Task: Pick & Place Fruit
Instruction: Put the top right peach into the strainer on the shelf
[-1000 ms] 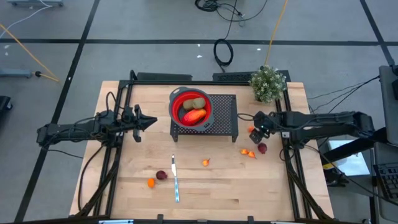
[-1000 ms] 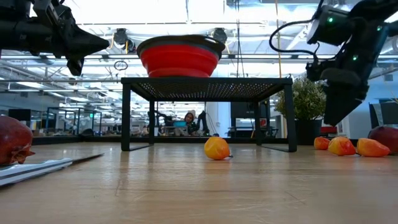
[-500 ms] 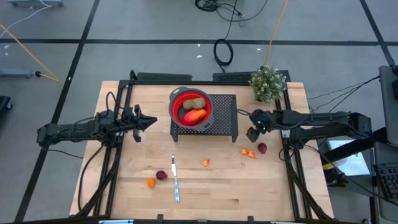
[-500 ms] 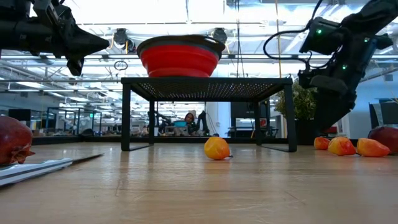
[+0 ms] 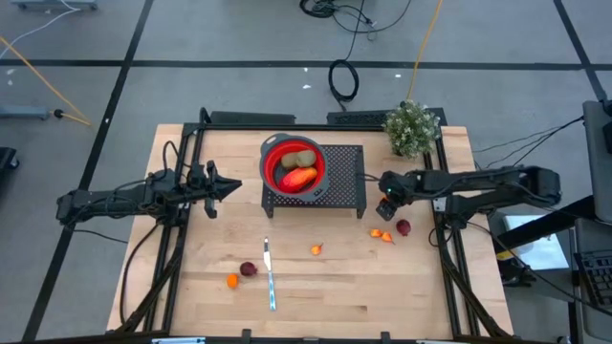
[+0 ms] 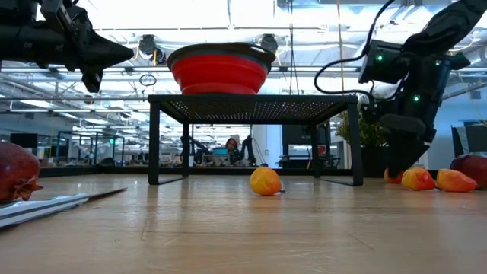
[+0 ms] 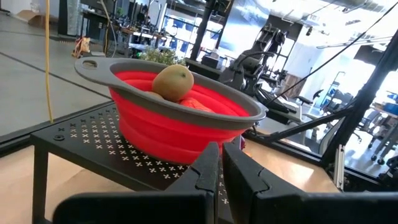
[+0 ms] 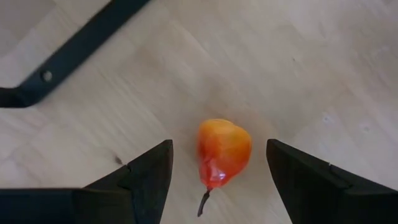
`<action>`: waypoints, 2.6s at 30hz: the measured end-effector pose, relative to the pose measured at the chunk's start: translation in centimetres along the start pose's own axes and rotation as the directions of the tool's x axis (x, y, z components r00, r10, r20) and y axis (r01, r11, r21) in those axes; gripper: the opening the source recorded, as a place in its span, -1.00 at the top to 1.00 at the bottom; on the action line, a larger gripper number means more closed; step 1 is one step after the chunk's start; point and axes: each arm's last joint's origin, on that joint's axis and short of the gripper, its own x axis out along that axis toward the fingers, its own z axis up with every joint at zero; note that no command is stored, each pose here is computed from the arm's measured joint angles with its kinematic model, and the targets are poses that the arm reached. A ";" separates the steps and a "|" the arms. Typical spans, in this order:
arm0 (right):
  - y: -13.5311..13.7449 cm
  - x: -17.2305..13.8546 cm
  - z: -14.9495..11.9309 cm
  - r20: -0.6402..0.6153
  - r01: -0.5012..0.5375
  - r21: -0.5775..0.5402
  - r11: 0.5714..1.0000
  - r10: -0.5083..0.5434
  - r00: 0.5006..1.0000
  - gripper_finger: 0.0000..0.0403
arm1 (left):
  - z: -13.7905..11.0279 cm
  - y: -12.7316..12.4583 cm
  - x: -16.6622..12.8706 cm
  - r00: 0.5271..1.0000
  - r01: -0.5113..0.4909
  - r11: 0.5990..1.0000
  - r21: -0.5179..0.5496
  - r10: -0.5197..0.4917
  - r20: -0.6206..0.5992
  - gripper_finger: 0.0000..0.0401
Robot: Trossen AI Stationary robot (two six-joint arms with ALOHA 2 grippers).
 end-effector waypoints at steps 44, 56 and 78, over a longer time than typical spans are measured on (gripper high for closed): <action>0.0 -0.5 0.0 0.020 -0.015 0.049 0.999 0.014 1.000 0.51 | 0.1 0.0 0.0 1.000 0.002 1.000 -0.002 -0.002 0.006 0.90; -0.8 -4.8 -0.4 0.223 -0.137 0.109 0.985 0.110 0.968 0.53 | 1.1 -0.3 -0.1 0.993 0.036 0.999 -0.005 -0.035 0.112 0.90; -0.4 -15.5 3.7 0.809 -0.285 -0.052 0.957 0.208 0.551 0.52 | 1.8 -0.1 -0.2 0.974 -0.039 0.980 -0.193 0.081 0.213 0.90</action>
